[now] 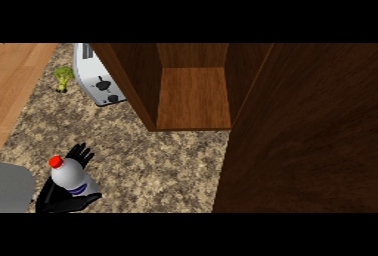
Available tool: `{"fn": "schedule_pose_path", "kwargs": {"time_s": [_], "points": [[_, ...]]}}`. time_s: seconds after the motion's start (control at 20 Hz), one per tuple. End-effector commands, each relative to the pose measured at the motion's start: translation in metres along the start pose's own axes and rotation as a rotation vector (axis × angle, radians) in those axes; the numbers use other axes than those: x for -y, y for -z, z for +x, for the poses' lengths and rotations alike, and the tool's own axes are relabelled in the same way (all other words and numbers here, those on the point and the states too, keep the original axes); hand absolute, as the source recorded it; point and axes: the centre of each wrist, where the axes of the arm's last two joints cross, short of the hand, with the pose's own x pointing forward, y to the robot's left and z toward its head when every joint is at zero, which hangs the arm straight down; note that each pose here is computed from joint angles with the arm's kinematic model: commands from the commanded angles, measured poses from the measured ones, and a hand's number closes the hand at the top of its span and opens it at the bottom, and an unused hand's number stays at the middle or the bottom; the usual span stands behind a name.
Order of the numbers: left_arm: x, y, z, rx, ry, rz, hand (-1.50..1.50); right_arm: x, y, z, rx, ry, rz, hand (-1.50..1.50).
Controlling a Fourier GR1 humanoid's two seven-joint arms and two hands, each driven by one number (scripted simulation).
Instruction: Pick up the bottled water, place it into the cabinet and close the cabinet
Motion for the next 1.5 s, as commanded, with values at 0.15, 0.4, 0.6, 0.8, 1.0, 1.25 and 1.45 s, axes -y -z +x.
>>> {"fn": "schedule_pose_path", "kwargs": {"time_s": [0.15,0.4,0.6,0.8,1.0,1.25,1.45], "points": [[0.023,0.024,-0.003,0.031,-0.175,-0.154,1.50,0.019,-0.017,0.032,0.058,-0.022,-0.038,-1.50],[0.032,0.025,0.002,0.170,-0.026,-0.177,1.50,0.018,-0.020,0.027,0.046,-0.025,-0.052,-1.50],[0.048,0.036,0.008,0.210,0.034,-0.202,1.50,0.022,-0.023,0.027,0.048,-0.041,-0.051,-1.50],[0.072,0.051,0.004,0.222,0.005,-0.169,1.50,0.023,-0.024,0.022,0.054,-0.061,-0.087,-1.50],[0.137,0.097,-0.002,0.220,0.020,-0.105,1.50,0.032,-0.019,0.010,0.046,-0.093,-0.092,-1.50],[0.154,0.107,0.003,0.248,-0.119,-0.162,1.50,0.049,-0.028,0.026,0.058,-0.107,-0.113,-1.50],[0.177,0.134,0.017,0.230,-0.101,-0.178,1.50,0.064,-0.026,0.018,0.064,-0.122,-0.109,-1.50]]}}
